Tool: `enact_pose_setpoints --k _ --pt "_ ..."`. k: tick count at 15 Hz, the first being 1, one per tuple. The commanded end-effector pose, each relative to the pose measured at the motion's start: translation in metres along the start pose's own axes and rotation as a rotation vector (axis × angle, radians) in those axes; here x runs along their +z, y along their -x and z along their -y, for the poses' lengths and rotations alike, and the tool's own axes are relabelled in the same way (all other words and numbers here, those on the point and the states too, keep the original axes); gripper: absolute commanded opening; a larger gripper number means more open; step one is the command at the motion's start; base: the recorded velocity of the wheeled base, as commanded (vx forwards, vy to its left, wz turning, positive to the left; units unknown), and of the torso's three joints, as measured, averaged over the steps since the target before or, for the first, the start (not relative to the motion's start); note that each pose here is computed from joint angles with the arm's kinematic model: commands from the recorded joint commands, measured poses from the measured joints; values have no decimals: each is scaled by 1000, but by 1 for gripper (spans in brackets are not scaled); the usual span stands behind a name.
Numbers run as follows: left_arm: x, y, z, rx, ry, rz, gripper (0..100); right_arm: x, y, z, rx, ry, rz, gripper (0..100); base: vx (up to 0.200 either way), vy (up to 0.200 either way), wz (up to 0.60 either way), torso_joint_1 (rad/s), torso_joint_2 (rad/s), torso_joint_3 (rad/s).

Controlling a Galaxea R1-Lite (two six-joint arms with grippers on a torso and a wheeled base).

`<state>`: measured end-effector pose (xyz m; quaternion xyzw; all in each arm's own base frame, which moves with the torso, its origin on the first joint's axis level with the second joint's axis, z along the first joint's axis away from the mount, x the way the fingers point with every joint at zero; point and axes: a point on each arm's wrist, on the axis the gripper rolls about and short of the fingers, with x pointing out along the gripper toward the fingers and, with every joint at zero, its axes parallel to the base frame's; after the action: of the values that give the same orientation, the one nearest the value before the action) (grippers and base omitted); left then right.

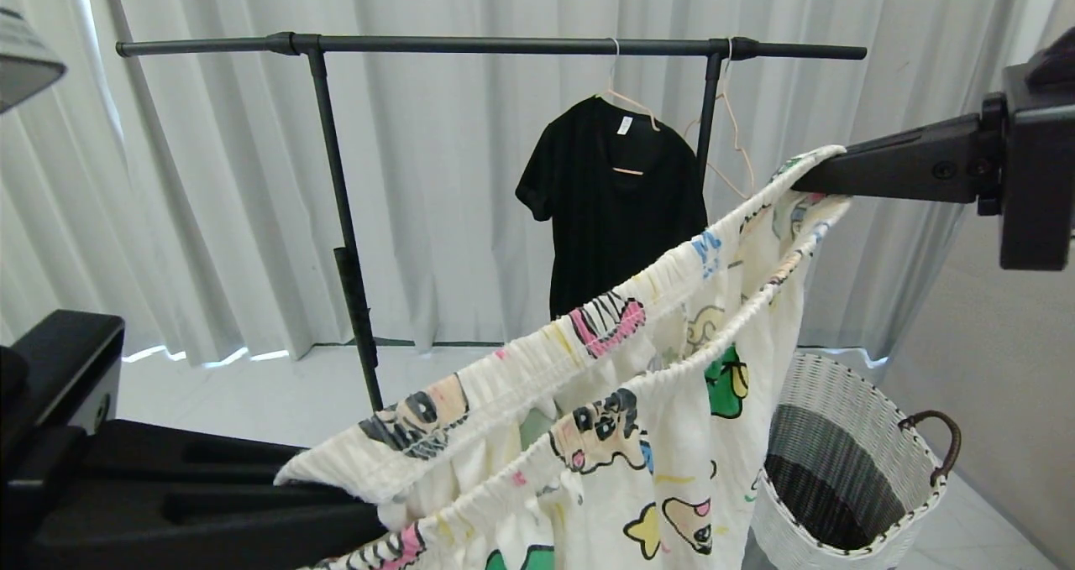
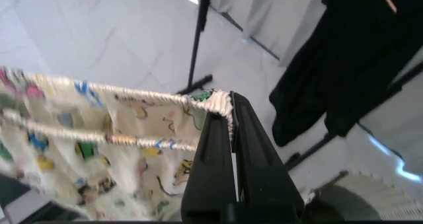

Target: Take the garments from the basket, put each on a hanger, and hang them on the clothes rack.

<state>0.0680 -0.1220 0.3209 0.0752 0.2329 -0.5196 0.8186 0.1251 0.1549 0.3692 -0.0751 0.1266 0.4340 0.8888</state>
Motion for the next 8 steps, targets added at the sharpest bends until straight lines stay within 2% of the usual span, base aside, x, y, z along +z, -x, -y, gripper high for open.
enact_pose_setpoints --k 1,4,6,8 --pt "4 -2 -2 18 -2 5 0 -2 17 4 -25 -6 -10 0 0 0 0 0 0 0" --pt "23 -17 -25 138 -29 8 0 -14 54 7 -51 -18 -81 0 0 0 0 0 0 0" --pt "37 -25 -39 194 -58 20 0 -18 62 6 -48 -19 -106 0 0 0 0 0 0 0" --pt "40 -27 -40 194 -61 22 0 -19 63 6 -50 -19 -106 0 0 0 0 0 0 0"
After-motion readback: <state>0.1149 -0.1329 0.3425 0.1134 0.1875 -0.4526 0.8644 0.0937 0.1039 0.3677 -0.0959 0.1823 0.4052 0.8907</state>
